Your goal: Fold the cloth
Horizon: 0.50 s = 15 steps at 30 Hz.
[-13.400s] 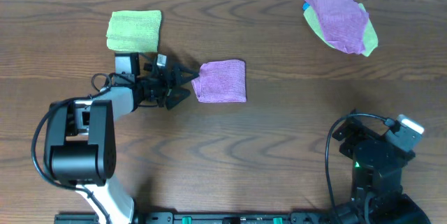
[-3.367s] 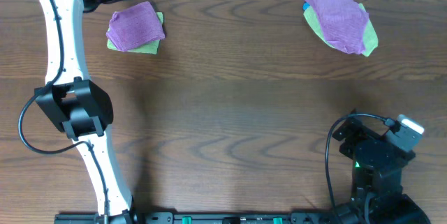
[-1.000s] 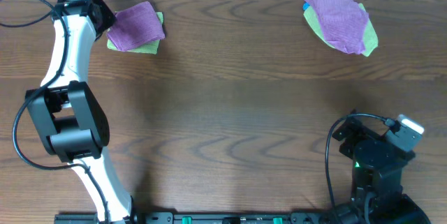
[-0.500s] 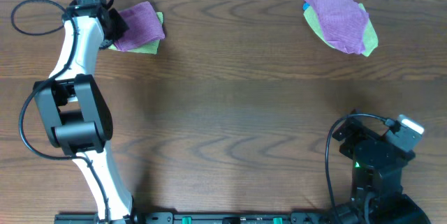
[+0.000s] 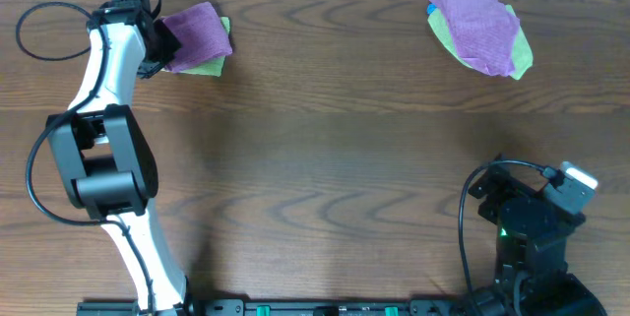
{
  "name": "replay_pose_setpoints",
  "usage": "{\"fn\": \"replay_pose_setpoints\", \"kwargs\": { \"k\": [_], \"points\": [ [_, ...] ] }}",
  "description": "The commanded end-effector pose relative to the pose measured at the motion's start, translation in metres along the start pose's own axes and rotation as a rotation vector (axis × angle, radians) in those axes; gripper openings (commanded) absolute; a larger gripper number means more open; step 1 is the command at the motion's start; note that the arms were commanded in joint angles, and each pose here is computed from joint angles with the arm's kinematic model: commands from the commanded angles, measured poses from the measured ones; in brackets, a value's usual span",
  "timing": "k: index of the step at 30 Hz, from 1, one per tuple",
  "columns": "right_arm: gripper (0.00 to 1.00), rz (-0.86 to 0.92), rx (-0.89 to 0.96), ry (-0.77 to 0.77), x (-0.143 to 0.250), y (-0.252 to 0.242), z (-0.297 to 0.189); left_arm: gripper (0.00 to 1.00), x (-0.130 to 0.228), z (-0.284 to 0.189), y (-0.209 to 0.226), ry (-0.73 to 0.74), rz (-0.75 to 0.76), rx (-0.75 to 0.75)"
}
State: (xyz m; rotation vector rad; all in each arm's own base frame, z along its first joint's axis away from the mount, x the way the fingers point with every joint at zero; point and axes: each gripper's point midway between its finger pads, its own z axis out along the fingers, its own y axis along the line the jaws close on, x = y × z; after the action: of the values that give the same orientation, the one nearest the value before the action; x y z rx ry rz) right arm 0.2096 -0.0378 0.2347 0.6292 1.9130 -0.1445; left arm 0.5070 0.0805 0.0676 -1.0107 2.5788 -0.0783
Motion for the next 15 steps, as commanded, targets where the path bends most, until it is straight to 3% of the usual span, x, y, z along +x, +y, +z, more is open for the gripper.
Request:
{"fn": "replay_pose_setpoints", "kwargs": {
  "k": [1, 15],
  "points": [
    [0.99, 0.018, 0.015, -0.009, -0.002, -0.003, 0.000, 0.06, -0.004, 0.004, 0.016, 0.014, -0.089, -0.018],
    [0.99, 0.018, 0.015, -0.009, -0.002, -0.003, 0.000, 0.07, -0.015, 0.020, 0.016, 0.011, -0.140, 0.045]
  ]
}}
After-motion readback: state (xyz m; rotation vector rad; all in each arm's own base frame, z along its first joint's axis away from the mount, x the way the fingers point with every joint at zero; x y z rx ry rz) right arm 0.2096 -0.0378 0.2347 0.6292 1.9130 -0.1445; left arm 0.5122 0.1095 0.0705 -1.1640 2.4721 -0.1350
